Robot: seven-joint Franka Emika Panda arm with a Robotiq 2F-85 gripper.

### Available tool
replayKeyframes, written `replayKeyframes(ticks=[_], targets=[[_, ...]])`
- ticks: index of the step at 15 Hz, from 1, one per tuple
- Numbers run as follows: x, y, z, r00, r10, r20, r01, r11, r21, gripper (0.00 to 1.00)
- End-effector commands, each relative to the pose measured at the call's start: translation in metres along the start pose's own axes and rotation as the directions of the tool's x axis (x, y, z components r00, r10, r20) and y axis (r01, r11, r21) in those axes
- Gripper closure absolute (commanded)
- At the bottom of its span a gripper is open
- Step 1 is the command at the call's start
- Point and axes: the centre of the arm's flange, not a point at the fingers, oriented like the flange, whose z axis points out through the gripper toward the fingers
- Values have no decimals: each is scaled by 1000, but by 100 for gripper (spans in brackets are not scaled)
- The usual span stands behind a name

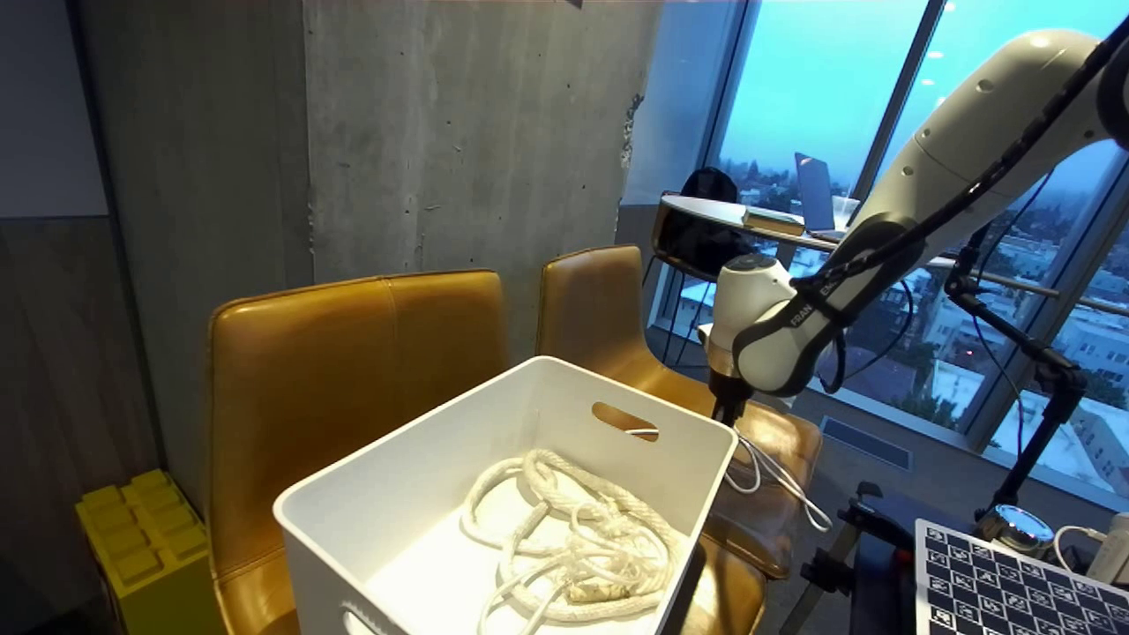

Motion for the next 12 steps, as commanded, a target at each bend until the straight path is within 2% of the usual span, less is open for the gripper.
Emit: replayKeyframes(ticks=[1, 9, 12], targets=[[-5, -5, -84, 999, 41, 0, -41, 999, -18, 100], [7, -18, -270, 992, 86, -96, -96, 991, -95, 100], [6, -31, -348, 986, 97, -136, -110, 989, -98, 100]])
